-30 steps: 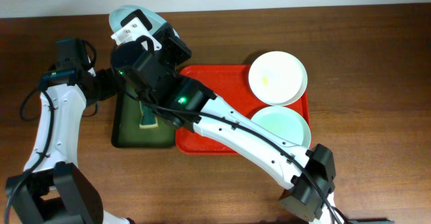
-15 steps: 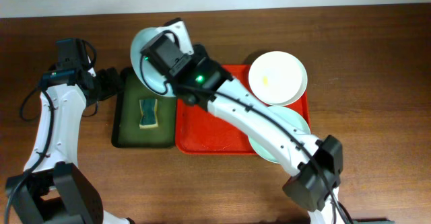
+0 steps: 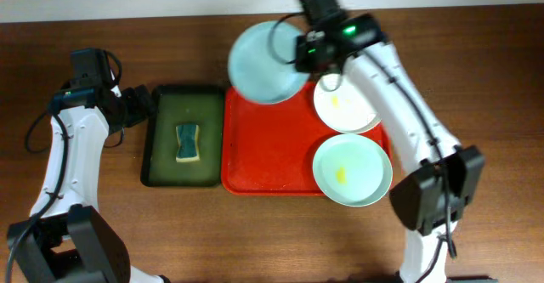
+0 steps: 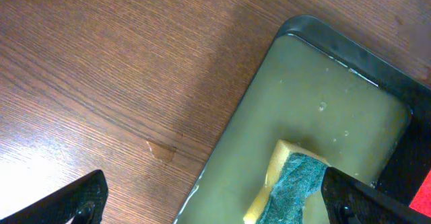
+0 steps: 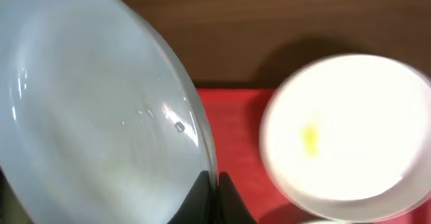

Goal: Clean dirty plates on tray and stack at the side
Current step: 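Place the light-blue plate on the table right of the red tray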

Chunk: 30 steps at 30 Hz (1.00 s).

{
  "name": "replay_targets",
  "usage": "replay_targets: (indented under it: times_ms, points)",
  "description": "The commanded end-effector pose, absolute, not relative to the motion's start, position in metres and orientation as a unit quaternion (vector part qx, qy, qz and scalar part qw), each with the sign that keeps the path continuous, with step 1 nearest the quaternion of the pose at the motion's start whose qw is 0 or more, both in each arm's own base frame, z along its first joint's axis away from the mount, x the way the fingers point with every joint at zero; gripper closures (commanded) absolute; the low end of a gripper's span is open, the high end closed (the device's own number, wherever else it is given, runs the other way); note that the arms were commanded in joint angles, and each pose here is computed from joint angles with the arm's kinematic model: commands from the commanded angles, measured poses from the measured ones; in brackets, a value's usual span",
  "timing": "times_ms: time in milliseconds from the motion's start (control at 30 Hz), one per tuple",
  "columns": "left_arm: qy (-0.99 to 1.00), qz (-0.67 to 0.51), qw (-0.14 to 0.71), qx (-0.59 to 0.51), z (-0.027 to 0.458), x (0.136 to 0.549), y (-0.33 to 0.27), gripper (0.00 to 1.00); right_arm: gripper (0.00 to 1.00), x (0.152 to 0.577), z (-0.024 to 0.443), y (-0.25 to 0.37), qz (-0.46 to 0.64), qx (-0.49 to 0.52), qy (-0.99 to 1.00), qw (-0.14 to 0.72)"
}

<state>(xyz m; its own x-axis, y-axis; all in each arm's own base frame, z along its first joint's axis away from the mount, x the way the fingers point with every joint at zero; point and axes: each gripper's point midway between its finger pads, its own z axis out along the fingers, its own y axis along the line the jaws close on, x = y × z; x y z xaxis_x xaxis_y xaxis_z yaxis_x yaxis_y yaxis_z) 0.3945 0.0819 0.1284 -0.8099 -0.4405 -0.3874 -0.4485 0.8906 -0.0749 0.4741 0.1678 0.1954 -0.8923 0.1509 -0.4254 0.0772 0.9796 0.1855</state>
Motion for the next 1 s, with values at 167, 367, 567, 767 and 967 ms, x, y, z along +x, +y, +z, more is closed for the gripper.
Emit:
replay_targets:
  times_ms: [167,367,567,767,967]
  points:
    - [0.946,0.009,0.214,-0.242,0.137,0.397,0.085,0.01,0.96,0.454,0.177,-0.021,0.037,0.256,0.957,0.13]
    - [0.946,0.009,0.214,-0.242,0.137,0.397,0.085,0.01,0.96,0.4,0.17,-0.133,0.012,0.386,0.92,0.067]
    - [0.946,0.009,0.214,-0.242,0.137,0.397,0.085,0.01,0.96,0.363,0.163,-0.175,-0.006,0.441,0.897,0.028]
    - [0.946,0.009,0.214,-0.242,0.137,0.397,0.085,0.01,0.96,0.352,0.122,-0.174,-0.019,0.44,0.898,-0.009]
    - [0.946,0.009,0.214,-0.242,0.137,0.397,0.085,0.01,0.82,0.342,0.09,-0.17,-0.019,0.44,0.897,-0.031]
